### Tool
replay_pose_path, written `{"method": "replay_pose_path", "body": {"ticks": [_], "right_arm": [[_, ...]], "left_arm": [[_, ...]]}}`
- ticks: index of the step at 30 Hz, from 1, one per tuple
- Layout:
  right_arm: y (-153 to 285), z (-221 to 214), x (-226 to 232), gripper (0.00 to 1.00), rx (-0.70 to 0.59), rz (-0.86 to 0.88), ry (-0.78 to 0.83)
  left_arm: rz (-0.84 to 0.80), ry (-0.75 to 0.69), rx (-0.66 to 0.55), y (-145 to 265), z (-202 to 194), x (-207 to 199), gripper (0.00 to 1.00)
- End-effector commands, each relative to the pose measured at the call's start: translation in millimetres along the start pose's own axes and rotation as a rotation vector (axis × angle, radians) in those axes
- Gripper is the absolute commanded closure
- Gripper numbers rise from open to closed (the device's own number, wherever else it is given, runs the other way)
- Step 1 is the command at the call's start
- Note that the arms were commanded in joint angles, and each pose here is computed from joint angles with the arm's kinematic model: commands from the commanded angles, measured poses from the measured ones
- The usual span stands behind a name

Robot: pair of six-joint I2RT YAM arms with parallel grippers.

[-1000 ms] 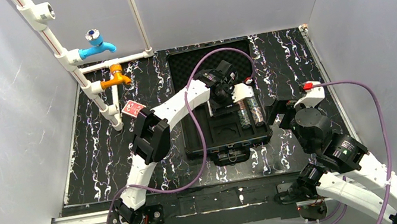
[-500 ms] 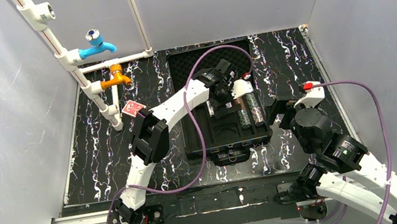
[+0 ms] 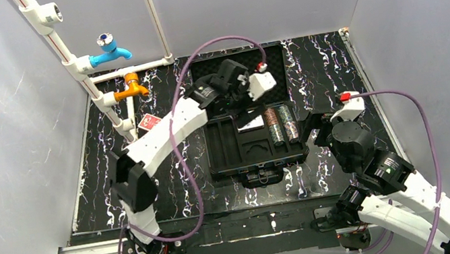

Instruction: Pack up texas hold em set

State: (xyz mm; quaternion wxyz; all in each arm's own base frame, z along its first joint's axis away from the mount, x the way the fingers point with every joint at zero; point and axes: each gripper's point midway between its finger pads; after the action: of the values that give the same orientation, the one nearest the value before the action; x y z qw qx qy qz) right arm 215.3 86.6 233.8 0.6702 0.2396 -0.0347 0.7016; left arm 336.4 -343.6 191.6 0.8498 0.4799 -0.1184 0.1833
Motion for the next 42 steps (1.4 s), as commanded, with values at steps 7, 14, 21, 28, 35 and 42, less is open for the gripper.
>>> {"method": "replay_pose_path", "body": {"ticks": [7,14,21,28,35,42], "right_arm": [[-20.4,-9.2,58.7,0.17,0.112,0.17,0.051],[-53.0,-42.8,94.3,0.2,0.272,0.197,0.107],[-84.8,-65.6,123.3,0.25,0.339,0.211,0.084],[-121.2,-67.6,146.4,0.31,0.318,0.194,0.101],[-154.8,-72.9,159.8,0.34,0.297,0.155,0.128],[-187.2,-83.8,160.1,0.39,0.3,0.104,0.161]], "left_arm": [[0.329,0.394,-0.034,100.6,-65.6,39.2,0.06],[0.518,0.518,-0.015,136.6,-132.0,39.6,0.07],[0.634,0.545,-0.13,161.0,-141.4,36.9,0.07],[0.606,0.564,-0.126,152.0,-145.7,28.5,0.09],[0.608,0.56,-0.115,153.5,-148.7,26.9,0.09],[0.601,0.544,-0.101,151.9,-150.5,25.6,0.09]]}}
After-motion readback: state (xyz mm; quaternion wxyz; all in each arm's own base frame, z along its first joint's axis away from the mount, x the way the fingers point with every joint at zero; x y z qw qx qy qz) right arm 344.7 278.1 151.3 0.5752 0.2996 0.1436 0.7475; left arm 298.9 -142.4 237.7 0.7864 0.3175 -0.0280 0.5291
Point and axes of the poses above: each gripper's point midway between its finger pads, its own y axis back along the fingers, its own x axis along the line the jaws close on, z = x × y, and after that the axes turned 7 degrees about -y, right-handed
